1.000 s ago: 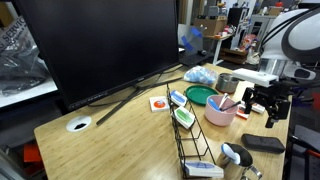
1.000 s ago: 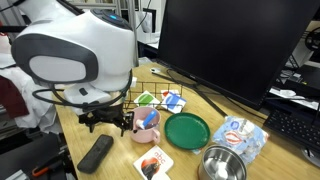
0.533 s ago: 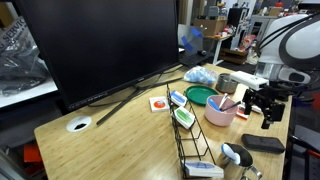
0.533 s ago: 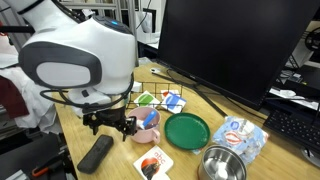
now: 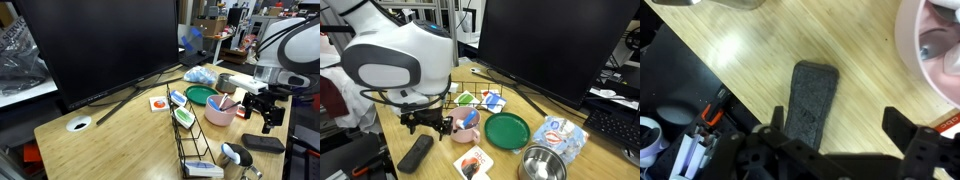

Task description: Move the black object from the right from the left

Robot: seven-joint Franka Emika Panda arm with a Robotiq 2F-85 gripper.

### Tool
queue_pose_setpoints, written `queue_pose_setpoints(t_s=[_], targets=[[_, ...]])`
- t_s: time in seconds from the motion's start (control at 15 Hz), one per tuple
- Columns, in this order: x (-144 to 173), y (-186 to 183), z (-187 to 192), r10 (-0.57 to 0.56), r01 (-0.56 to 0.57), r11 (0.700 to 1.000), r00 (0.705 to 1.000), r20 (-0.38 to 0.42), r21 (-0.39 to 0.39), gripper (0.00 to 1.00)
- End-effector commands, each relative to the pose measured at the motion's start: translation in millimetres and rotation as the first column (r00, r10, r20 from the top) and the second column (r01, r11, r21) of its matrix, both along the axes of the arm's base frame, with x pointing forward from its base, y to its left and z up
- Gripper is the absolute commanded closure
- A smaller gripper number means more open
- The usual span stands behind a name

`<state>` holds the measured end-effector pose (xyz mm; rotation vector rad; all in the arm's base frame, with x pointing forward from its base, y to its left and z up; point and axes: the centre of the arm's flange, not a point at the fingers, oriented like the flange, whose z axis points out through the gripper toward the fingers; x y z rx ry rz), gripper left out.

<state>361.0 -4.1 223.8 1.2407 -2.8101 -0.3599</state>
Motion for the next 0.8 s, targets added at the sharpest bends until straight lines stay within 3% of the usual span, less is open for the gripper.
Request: queue_pose_setpoints(t_s=[0.0, 0.73], targets=[[-18, 3, -15, -0.038, 0.038, 0.999, 0.999, 0.0, -0.028, 0.0], [-46, 16, -43, -0.041, 0.041, 0.999, 0.995, -0.087, 0.002, 0.0]])
